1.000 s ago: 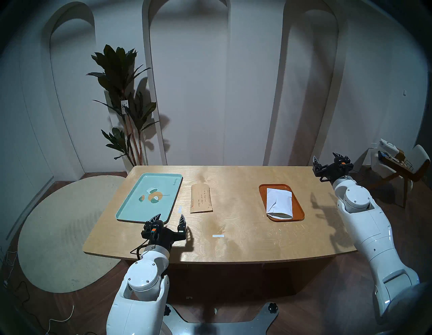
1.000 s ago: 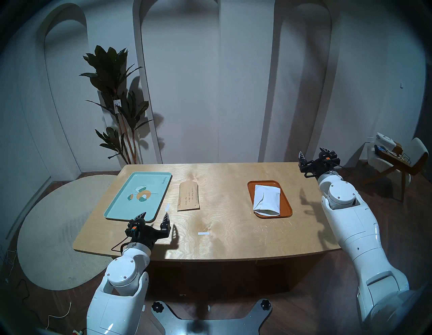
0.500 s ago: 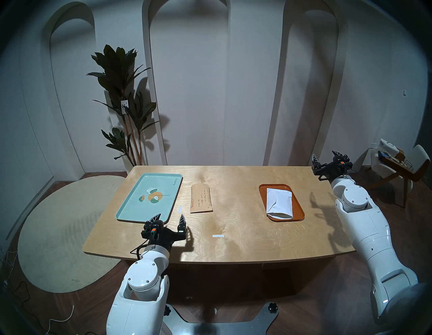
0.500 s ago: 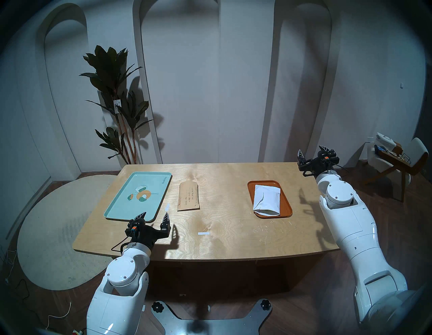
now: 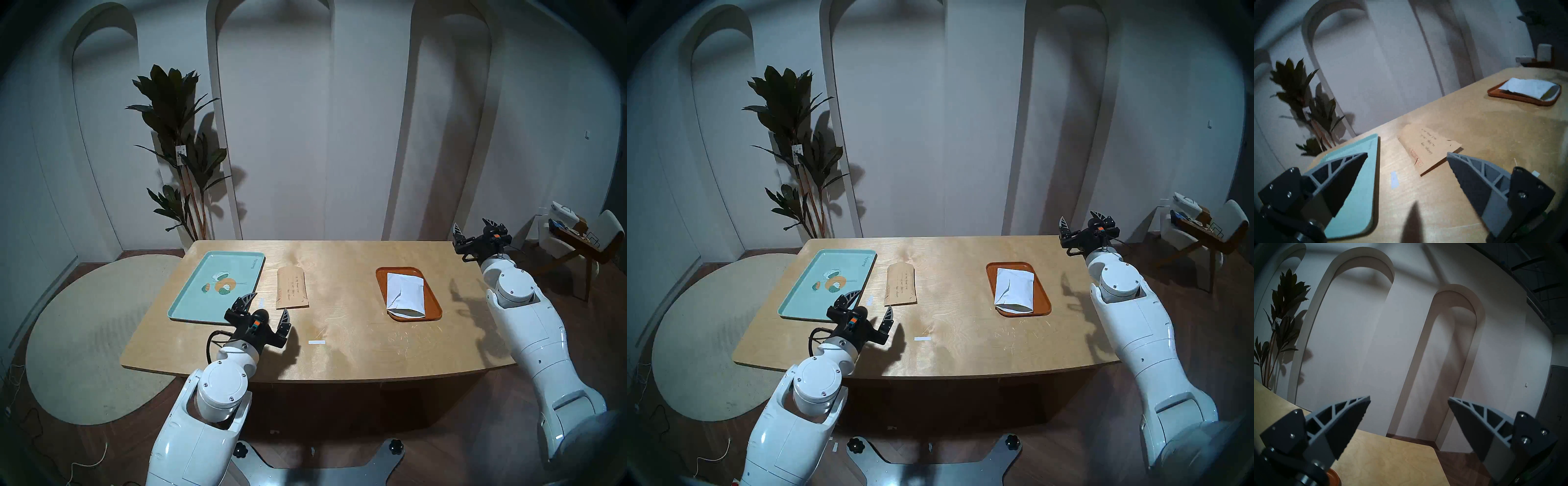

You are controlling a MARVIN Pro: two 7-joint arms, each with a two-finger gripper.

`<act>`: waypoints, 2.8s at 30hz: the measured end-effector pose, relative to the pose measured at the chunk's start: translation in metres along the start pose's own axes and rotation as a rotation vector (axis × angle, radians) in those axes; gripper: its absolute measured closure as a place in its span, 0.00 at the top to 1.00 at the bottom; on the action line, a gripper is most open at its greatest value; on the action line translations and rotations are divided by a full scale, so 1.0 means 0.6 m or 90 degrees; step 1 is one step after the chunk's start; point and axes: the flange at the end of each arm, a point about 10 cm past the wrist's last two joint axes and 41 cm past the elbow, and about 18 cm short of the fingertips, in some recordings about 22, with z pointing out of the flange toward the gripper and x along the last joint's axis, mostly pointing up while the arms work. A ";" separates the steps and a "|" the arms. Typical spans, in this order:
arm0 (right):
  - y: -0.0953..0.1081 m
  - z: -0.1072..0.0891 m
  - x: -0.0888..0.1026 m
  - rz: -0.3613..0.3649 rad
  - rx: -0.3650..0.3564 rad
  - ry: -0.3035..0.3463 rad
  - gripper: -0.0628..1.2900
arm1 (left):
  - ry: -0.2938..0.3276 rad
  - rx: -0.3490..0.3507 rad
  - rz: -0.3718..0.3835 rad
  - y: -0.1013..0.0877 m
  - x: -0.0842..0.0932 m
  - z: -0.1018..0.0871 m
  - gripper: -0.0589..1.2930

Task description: Sort the mail into the trays, one tray per recipient

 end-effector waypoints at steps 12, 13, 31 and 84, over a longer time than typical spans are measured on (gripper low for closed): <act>0.001 0.001 0.000 0.002 -0.002 0.000 0.95 | -0.005 -0.116 0.301 0.025 0.043 0.022 0.97; 0.001 0.001 0.000 0.002 -0.002 0.000 0.95 | -0.008 -0.125 0.331 0.025 0.047 0.024 0.97; 0.002 0.001 0.001 0.008 -0.003 0.001 0.95 | -0.109 -0.243 0.579 0.027 0.037 0.067 0.97; 0.004 0.001 0.003 0.011 0.000 0.004 0.95 | -0.210 -0.191 0.504 0.034 0.067 0.144 0.97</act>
